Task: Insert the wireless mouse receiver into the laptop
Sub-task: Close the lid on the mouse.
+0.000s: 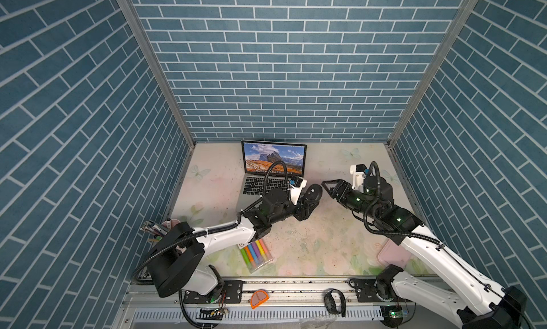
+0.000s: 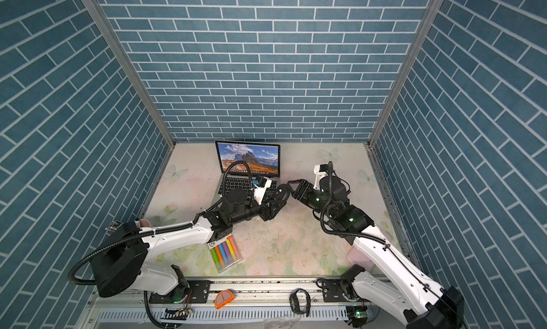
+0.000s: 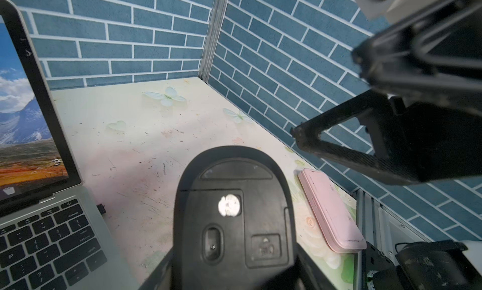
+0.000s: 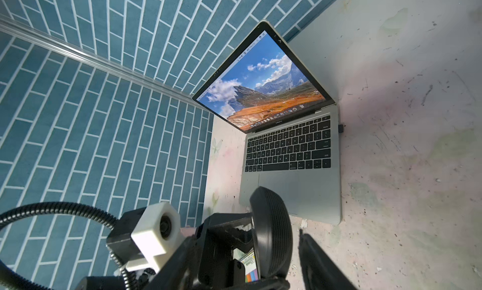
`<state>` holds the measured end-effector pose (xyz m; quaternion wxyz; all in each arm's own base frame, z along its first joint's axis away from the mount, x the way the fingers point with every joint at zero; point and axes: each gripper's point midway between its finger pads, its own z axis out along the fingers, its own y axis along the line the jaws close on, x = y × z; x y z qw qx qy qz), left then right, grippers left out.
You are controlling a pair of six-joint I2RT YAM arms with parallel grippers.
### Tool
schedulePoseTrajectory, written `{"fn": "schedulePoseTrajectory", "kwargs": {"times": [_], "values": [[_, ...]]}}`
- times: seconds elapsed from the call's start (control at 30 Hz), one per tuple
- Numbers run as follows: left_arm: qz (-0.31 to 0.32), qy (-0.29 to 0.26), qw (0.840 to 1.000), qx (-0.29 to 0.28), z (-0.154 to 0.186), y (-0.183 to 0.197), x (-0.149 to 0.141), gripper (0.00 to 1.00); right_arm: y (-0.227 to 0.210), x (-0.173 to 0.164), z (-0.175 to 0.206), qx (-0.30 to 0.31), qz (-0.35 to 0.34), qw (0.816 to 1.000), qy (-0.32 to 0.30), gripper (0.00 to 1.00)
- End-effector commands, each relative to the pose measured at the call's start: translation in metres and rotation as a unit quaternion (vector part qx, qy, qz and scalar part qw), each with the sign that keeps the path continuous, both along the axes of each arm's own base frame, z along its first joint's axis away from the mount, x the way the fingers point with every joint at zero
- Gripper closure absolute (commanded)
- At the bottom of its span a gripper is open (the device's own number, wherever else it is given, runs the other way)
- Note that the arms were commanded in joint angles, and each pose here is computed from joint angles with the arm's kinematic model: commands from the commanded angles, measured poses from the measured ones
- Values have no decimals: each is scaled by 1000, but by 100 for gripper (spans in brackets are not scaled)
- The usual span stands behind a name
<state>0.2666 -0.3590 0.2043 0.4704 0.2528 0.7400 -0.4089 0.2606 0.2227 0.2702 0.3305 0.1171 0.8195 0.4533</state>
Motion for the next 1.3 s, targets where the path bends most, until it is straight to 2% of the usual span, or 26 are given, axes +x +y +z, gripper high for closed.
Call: {"fn": "schedulePoseTrajectory", "kwargs": {"times": [0.0, 0.2, 0.43, 0.6, 0.87, 1.0, 1.17, 1.27], "values": [[-7, -24, 1000, -19, 11, -2, 1, 100, 4, 3, -9, 19, -6, 999, 51, 36], [-16, -42, 999, -16, 13, -3, -1, 100, 19, 10, -13, 35, 13, 997, 73, 38], [-18, -51, 998, -10, 10, -4, 0, 100, 21, 13, -14, 45, 12, 996, 76, 51], [-21, -56, 998, -10, 12, -5, 1, 100, 22, 13, -24, 47, 12, 995, 89, 54], [-26, -68, 997, -5, 15, -9, 2, 100, 30, 12, -35, 70, 20, 991, 108, 71], [-29, -71, 997, -4, 16, -11, 2, 100, 31, 11, -39, 79, 21, 990, 116, 73], [-30, -69, 997, 0, 13, -13, 3, 100, 31, 10, -41, 86, 23, 989, 117, 85], [-30, -70, 997, 1, 14, -13, 3, 100, 34, 7, -43, 86, 30, 989, 120, 87]]}}
